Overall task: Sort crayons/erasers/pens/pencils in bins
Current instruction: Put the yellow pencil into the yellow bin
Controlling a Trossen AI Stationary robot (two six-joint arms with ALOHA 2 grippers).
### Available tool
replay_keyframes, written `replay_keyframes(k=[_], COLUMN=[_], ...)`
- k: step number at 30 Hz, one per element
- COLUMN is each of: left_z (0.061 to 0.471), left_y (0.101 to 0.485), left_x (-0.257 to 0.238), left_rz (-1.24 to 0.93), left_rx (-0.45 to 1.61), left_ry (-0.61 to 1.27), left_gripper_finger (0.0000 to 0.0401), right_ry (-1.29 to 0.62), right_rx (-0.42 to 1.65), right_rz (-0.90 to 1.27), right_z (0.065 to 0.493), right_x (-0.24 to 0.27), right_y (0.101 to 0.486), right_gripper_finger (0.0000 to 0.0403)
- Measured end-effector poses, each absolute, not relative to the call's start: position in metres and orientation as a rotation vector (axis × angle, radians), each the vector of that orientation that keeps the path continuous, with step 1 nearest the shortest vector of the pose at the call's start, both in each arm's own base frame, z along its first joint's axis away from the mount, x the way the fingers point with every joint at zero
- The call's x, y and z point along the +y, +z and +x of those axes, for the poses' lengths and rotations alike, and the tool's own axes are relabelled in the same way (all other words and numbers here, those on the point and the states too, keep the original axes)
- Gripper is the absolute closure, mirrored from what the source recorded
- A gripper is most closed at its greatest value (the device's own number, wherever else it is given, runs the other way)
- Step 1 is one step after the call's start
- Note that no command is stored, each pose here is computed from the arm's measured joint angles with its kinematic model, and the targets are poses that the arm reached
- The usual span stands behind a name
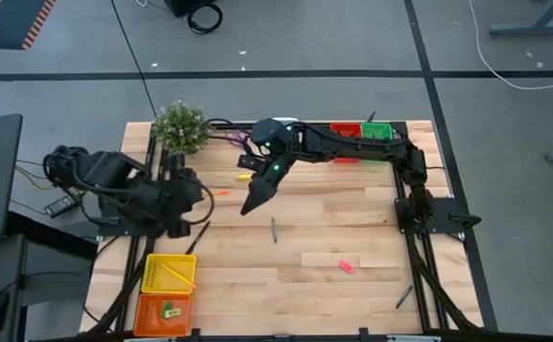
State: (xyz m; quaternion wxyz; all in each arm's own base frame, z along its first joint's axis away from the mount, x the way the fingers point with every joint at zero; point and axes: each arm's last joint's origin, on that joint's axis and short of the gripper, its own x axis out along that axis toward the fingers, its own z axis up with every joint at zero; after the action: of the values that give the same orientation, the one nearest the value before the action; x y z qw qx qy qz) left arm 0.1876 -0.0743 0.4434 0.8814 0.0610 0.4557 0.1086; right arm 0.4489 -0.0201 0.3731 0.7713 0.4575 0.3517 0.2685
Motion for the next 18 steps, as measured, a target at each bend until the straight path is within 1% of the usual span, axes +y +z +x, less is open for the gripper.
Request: replay_keyframes(k=[2, 5, 10, 14, 18], left_z=[0.182, 0.172, 0.160, 0.155, 0.150], left_y=[0.446, 0.450, 0.452, 0.441, 0.417], left_x=[-0.077, -0.083, -0.100, -0.116, -0.128], left_rz=[0.110, 0.081, 0.094, 0.122, 0.103], left_rx=[0.914, 0.856, 0.795, 0.774, 0.768], left_ry=[0.246, 0.270, 0.242, 0.212, 0.173], left_gripper_finger=[0.0378, 0.0379, 0.0378, 0.0371, 0.0378], right_ry=[0.596, 0.600, 0.559, 0.452, 0.311], right_rx=[0.790, 0.827, 0.871, 0.851, 0.784], right_rz=[0.997, 0.979, 0.905, 0.825, 0.737], right_z=[0.447, 0.439, 0.413, 0.386, 0.355], right_x=[-0.018, -0.015, -0.014, -0.016, -0.017], right_y=[0.372, 0.374, 0.387, 0.408, 0.435], right_gripper_finger=[0.0272, 0.0272, 0.0272, 0.0272, 0.0272])
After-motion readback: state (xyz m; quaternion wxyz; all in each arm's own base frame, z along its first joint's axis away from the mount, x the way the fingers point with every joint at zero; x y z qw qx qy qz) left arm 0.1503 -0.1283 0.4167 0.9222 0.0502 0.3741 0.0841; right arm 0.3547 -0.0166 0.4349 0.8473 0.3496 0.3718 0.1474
